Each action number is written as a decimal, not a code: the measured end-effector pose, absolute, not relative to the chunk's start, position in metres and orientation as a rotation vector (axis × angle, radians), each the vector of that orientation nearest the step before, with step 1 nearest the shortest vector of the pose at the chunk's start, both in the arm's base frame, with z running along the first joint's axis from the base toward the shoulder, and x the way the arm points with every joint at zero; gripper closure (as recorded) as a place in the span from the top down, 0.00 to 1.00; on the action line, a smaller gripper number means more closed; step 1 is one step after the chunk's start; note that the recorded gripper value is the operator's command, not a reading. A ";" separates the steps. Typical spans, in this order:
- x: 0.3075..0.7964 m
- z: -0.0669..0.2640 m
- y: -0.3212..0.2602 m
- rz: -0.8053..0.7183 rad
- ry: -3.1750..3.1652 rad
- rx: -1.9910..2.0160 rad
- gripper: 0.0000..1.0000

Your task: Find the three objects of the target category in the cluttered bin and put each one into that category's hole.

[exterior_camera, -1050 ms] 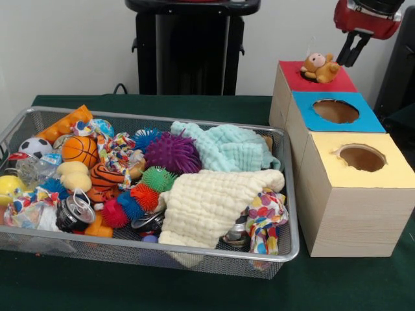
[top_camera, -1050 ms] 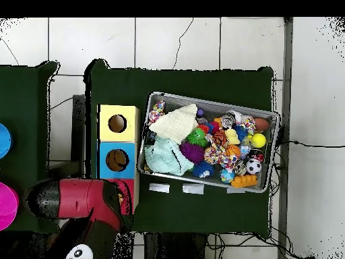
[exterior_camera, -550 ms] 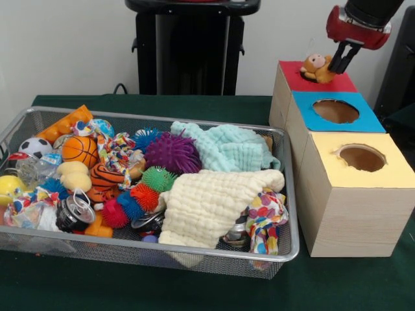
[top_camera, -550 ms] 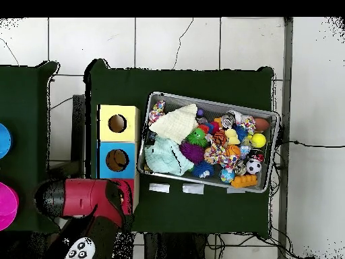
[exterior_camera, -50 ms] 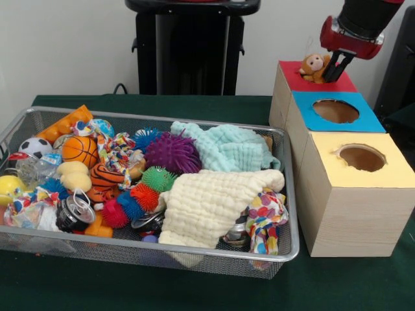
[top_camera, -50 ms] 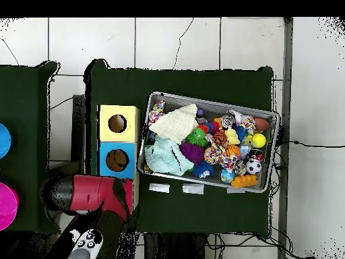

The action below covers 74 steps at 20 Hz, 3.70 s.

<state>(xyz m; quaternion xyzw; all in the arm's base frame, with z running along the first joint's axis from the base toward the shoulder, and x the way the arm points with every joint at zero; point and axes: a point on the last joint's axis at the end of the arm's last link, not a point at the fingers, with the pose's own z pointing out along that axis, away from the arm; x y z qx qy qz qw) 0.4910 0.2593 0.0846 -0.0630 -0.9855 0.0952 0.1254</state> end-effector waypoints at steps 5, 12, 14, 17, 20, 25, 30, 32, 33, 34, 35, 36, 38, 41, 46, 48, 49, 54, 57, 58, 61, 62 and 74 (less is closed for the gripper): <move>0.491 0.085 0.259 0.273 -2.867 -0.190 0.00; 0.491 0.085 0.260 0.273 -2.844 -0.190 0.00; 0.490 0.084 0.261 0.273 -2.827 -0.189 0.00; 0.481 0.084 0.263 0.277 -2.765 -0.187 0.00; 0.475 0.087 0.265 0.277 -2.723 -0.186 0.00; 0.473 0.087 0.265 0.276 -2.702 -0.188 0.00; 0.477 0.083 0.260 0.278 -2.708 -0.200 0.00; 0.481 0.078 0.256 0.281 -2.732 -0.208 0.00; 0.482 0.076 0.254 0.283 -2.742 -0.209 0.00; 0.484 0.073 0.253 0.288 -2.758 -0.208 0.00; 0.484 0.070 0.253 0.291 -2.765 -0.207 0.00; 0.485 0.067 0.252 0.295 -2.777 -0.204 0.00; 0.484 0.054 0.250 0.317 -2.818 -0.192 0.00; 0.477 0.042 0.249 0.344 -2.847 -0.165 0.00; 0.469 0.041 0.252 0.374 -2.892 -0.110 0.00; 0.469 0.044 0.252 0.371 -2.899 -0.110 0.00; 0.469 0.047 0.253 0.366 -2.903 -0.112 0.00; 0.473 0.077 0.255 0.320 -2.942 -0.135 0.00; 0.483 0.102 0.253 0.276 -2.981 -0.167 0.00; 0.490 0.116 0.251 0.254 -3.005 -0.185 0.00; 0.497 0.131 0.249 0.230 -3.030 -0.205 0.00; 0.500 0.137 0.247 0.218 -3.040 -0.214 0.00; 0.521 0.146 0.232 0.171 -3.116 -0.247 0.00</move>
